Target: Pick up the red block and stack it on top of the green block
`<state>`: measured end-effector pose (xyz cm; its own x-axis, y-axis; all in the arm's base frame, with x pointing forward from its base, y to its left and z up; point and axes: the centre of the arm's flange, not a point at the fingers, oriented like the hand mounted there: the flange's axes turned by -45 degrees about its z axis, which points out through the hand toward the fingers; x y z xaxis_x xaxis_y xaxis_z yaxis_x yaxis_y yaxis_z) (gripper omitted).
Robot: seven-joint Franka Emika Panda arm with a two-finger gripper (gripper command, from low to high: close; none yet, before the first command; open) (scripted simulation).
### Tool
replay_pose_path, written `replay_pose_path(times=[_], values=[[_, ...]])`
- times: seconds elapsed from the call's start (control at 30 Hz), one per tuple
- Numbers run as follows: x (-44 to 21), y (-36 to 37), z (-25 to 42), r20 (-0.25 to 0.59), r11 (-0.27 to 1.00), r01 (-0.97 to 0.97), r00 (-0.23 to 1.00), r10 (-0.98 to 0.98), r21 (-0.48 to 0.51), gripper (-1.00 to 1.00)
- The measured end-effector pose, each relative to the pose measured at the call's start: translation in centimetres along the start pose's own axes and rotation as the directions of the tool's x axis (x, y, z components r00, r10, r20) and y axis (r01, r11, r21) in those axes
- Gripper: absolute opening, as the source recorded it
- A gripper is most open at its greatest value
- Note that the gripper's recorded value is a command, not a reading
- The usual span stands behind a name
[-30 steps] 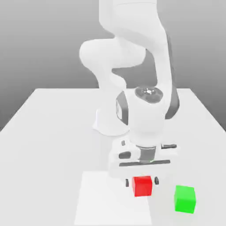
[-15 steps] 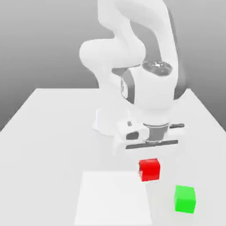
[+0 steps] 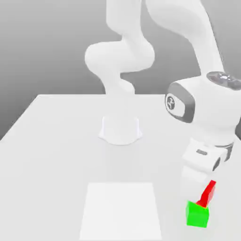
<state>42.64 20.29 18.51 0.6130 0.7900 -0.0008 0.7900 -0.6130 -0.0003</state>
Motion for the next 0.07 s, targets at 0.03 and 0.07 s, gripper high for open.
replay_pose_path(times=[0.03, 0.07], values=[[0.00, 0.00, 0.00, 0.000, 1.000, 0.000, 1.000, 0.000, 0.000, 1.00], [0.00, 0.00, 0.00, 0.000, 1.000, 0.000, 1.000, 0.000, 0.000, 1.00]])
